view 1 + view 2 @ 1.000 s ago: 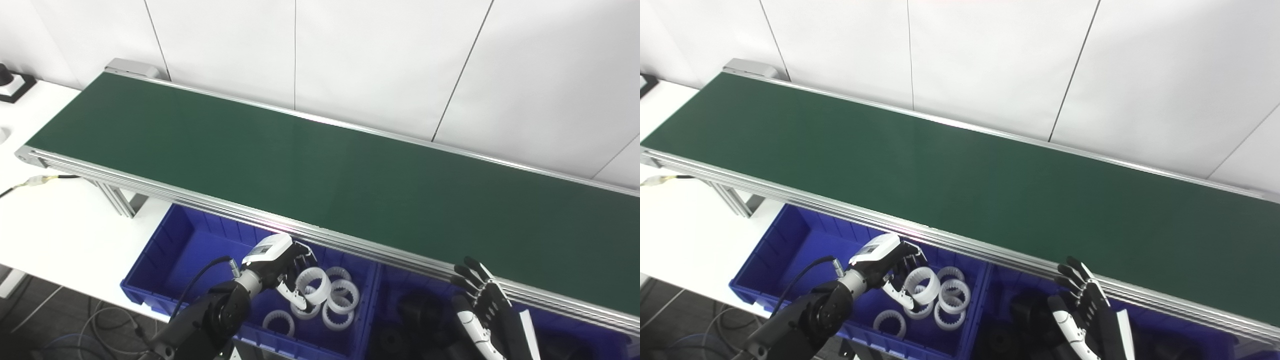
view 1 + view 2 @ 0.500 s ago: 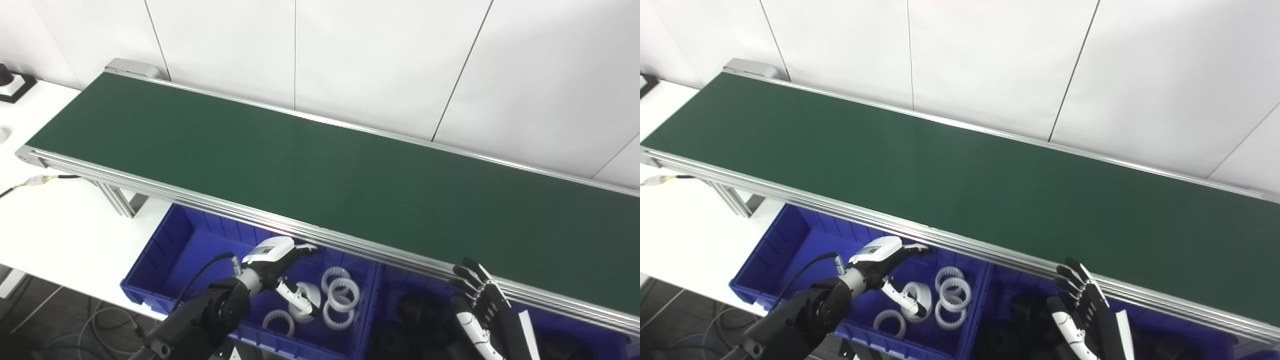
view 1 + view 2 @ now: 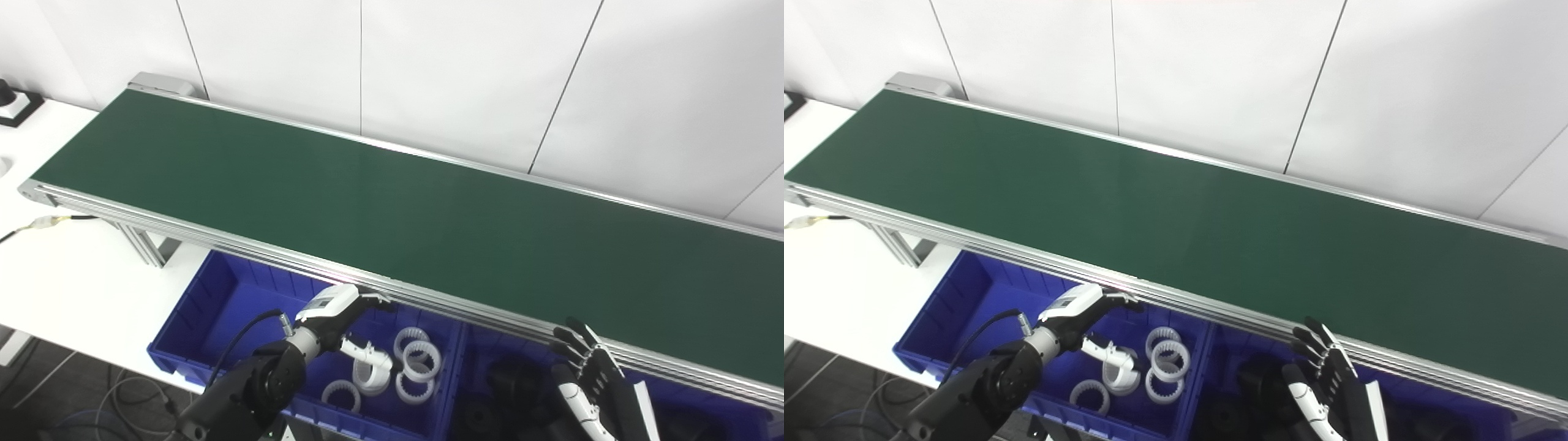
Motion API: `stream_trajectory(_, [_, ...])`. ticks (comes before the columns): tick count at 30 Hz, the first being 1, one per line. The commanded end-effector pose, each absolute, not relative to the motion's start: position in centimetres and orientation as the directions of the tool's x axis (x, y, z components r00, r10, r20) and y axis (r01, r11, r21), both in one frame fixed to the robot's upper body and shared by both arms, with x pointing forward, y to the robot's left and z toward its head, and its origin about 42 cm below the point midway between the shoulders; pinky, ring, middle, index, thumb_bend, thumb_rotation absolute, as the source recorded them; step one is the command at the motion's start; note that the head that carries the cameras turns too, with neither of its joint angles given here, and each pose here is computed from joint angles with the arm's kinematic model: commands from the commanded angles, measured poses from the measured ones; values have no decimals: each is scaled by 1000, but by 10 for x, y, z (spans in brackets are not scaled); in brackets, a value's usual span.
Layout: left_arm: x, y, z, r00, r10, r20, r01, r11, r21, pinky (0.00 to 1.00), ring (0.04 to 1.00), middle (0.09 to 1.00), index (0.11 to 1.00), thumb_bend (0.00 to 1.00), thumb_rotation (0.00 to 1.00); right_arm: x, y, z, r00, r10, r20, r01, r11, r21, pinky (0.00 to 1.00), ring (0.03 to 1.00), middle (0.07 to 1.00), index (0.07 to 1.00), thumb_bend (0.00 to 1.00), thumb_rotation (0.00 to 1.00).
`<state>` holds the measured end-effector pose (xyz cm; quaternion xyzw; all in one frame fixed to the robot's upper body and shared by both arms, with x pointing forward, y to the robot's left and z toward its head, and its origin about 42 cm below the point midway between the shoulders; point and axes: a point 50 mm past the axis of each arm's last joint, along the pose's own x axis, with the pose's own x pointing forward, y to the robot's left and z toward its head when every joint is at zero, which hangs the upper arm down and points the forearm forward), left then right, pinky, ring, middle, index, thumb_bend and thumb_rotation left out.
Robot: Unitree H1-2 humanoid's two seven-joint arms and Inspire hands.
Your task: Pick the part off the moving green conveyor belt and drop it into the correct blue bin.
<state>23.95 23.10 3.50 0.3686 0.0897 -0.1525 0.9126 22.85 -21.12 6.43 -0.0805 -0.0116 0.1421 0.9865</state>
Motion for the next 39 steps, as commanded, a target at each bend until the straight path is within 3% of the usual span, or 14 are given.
stream_trajectory(1, [238, 216, 50, 968, -232, -99, 249, 809, 533, 697, 798, 846, 845, 774, 693, 234, -207, 73, 956, 290, 52, -277, 944, -177, 705, 771, 820, 876, 549, 590])
stream_trajectory(4, [229, 202, 45, 976, -216, -17, 211, 930, 301, 661, 754, 811, 813, 781, 687, 232, -204, 69, 955, 294, 47, -281, 942, -184, 700, 769, 820, 875, 546, 593])
stream_trajectory(8, [224, 188, 39, 972, -234, -8, 234, 966, 109, 646, 724, 777, 785, 800, 691, 229, -199, 64, 955, 295, 40, -282, 940, -190, 696, 771, 822, 875, 551, 600])
stream_trajectory(14, [221, 189, 35, 957, -289, 15, 290, 957, -30, 685, 750, 788, 788, 835, 725, 224, -190, 60, 960, 280, 26, -270, 943, -194, 702, 776, 823, 875, 560, 606])
stream_trajectory(22, [219, 198, 28, 943, -332, 26, 333, 939, -81, 719, 762, 802, 807, 832, 741, 218, -177, 53, 963, 268, -7, -265, 948, -178, 726, 787, 829, 880, 590, 644])
stream_trajectory(39, [222, 217, 9, 973, -231, 1, 230, 968, -101, 720, 756, 772, 770, 852, 641, 220, -169, 46, 963, 270, -15, -268, 947, -175, 739, 794, 831, 881, 591, 668])
